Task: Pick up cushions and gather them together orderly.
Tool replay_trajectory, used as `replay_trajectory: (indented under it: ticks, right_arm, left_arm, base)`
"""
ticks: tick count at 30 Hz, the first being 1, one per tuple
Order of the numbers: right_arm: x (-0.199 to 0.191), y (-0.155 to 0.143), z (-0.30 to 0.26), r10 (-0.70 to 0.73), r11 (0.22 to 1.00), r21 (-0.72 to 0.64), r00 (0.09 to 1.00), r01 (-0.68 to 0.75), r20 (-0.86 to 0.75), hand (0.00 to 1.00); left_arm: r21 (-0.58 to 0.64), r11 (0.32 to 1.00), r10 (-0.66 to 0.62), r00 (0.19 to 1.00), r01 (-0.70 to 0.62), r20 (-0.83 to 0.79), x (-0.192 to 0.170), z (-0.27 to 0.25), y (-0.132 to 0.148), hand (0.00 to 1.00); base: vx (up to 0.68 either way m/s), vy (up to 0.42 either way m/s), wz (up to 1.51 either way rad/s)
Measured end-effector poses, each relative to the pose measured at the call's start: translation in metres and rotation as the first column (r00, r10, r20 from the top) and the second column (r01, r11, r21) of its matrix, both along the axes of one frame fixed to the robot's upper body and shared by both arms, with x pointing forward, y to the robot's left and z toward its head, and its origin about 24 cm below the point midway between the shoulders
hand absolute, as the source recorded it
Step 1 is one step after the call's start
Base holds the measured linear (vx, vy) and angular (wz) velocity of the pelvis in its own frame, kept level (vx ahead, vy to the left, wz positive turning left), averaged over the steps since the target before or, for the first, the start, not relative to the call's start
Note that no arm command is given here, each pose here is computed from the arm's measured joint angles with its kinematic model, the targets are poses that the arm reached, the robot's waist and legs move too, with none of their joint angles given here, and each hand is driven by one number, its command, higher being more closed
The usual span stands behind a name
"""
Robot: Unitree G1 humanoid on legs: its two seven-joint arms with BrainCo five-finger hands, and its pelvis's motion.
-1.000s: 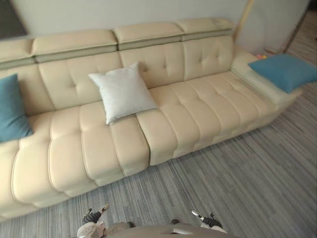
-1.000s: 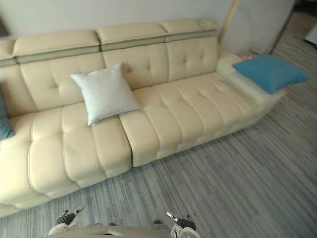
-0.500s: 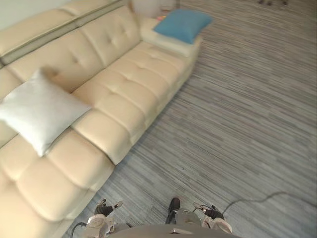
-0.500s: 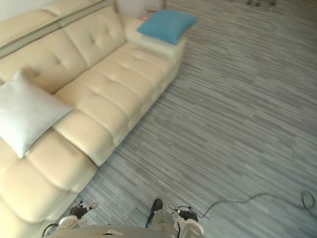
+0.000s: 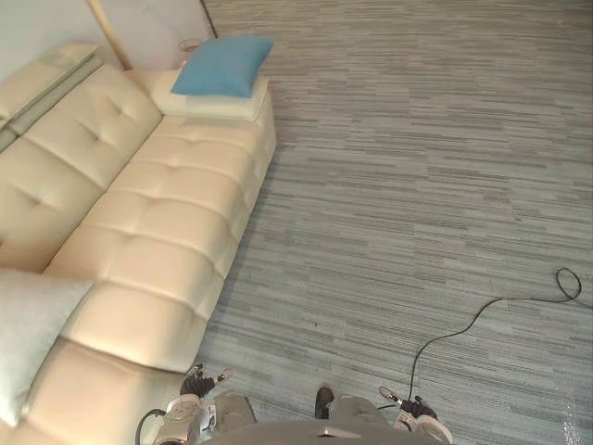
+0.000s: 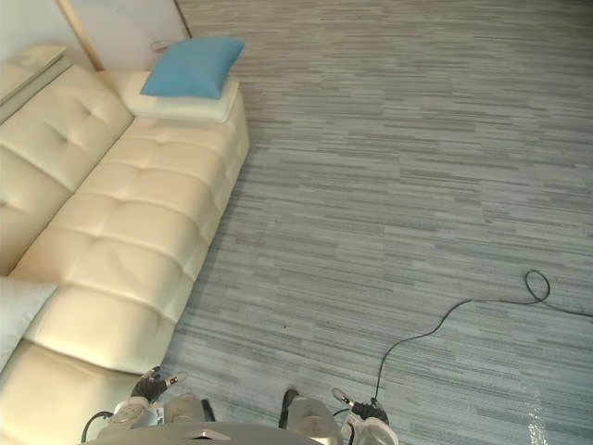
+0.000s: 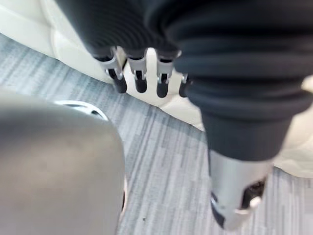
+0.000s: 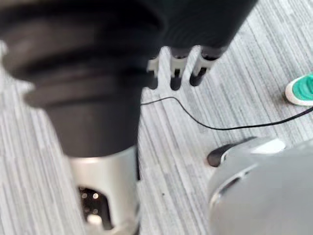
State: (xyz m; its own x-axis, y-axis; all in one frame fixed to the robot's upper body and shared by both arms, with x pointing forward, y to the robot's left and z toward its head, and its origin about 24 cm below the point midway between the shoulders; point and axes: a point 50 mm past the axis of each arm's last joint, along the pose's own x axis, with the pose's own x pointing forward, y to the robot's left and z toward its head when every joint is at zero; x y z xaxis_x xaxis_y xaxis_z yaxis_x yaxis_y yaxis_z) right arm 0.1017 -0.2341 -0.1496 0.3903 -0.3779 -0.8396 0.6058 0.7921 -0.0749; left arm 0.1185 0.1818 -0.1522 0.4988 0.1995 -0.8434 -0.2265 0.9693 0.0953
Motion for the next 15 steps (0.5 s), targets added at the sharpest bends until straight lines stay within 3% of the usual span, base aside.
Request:
replay_trajectory:
  ticks: [6, 10, 15]
  right_arm:
    - [0.0, 0.009, -0.002, 0.024, 0.999, 0.023, 1.0, -0.023, -0.013, 0.0]
    - [-0.009, 0.024, -0.007, 0.025, 0.998, 0.06, 0.999, -0.023, -0.028, 0.0]
    - [-0.002, 0.022, -0.003, 0.04, 0.998, 0.054, 0.999, -0.04, 0.007, 0.0]
  left_arm:
    - [-0.014, 0.999, 0.051, 0.999, -0.051, 0.018, 0.002, 0.001, -0.005, 0.0]
    - [-0.004, 0.992, 0.125, 0.992, -0.125, 0.003, -0.004, 0.0, 0.008, 0.0]
    - [0.01, 0.996, 0.084, 0.995, -0.084, -0.049, -0.012, -0.004, 0.01, 0.0]
  base:
    - [0.36, 0.168, -0.63]
    - [0.61, 0.333, -0.73]
    - [0.52, 0.17, 0.09]
